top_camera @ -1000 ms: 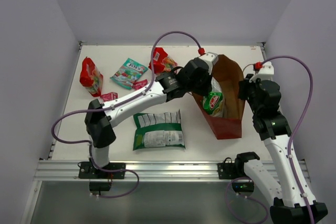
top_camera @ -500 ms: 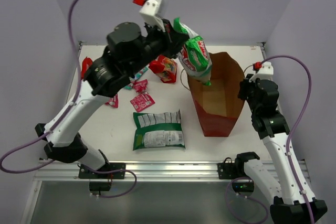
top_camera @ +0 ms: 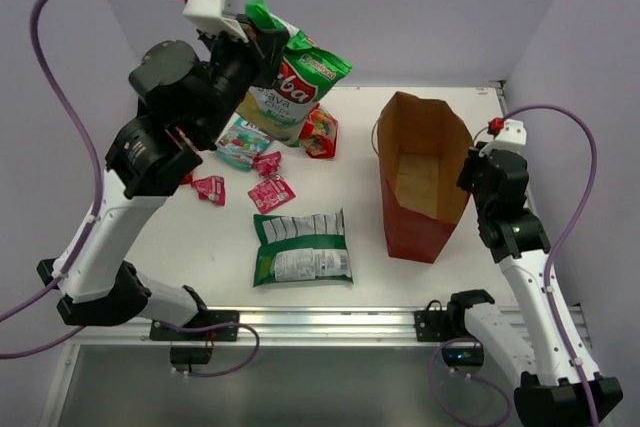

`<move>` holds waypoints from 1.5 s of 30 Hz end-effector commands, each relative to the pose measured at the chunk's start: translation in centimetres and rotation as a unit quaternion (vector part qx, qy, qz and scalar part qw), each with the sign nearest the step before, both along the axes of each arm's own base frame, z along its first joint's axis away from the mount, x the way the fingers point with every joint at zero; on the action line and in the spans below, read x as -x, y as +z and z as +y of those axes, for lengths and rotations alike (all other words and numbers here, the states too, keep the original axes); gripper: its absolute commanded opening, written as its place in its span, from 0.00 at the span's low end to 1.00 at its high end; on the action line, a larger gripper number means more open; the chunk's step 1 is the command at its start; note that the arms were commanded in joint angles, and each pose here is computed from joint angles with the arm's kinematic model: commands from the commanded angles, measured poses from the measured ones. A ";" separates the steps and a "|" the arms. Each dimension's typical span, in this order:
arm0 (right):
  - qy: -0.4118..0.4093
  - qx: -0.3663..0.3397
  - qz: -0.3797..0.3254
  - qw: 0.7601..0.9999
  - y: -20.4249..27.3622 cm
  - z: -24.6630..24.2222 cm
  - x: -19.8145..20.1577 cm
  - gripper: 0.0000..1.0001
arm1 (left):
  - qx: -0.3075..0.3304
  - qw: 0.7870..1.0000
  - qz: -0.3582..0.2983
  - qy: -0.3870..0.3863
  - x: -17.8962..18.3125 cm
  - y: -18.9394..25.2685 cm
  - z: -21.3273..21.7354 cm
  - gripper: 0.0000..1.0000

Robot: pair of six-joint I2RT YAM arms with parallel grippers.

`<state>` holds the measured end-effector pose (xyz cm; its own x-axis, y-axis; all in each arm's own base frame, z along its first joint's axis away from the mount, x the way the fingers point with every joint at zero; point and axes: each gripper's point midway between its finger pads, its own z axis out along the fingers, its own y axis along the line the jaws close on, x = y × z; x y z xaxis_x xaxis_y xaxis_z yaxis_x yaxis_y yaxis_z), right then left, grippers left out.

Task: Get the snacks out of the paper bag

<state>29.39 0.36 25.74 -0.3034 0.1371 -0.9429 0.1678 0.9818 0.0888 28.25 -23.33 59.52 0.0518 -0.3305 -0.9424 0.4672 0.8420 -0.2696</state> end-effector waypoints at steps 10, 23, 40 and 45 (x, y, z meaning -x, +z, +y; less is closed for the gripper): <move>-0.053 -0.027 -0.076 0.995 3.5 -1.7 1.7 0.00 | -0.147 0.970 0.191 0.033 -9.6 -23.0 -3.9 0.00; -0.068 -0.035 -0.105 0.992 5.4 -2.2 1.7 0.00 | -0.156 0.927 0.296 -0.171 -13.0 -36.4 -17.1 0.41; -0.121 -0.090 -0.109 0.983 7.0 -3.1 -5.4 0.00 | -0.104 0.974 0.171 0.108 -13.6 -19.1 3.9 1.00; -0.099 -0.149 -0.126 0.976 7.3 -4.2 -7.6 0.00 | -0.103 0.975 0.147 0.132 -9.4 -17.7 7.5 1.00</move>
<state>35.32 -3.91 28.44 -0.1572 0.3631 -0.9184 0.3786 0.8811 0.2835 38.69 -17.37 43.35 -0.1671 -0.2026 -0.9649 0.1955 0.9524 -0.2338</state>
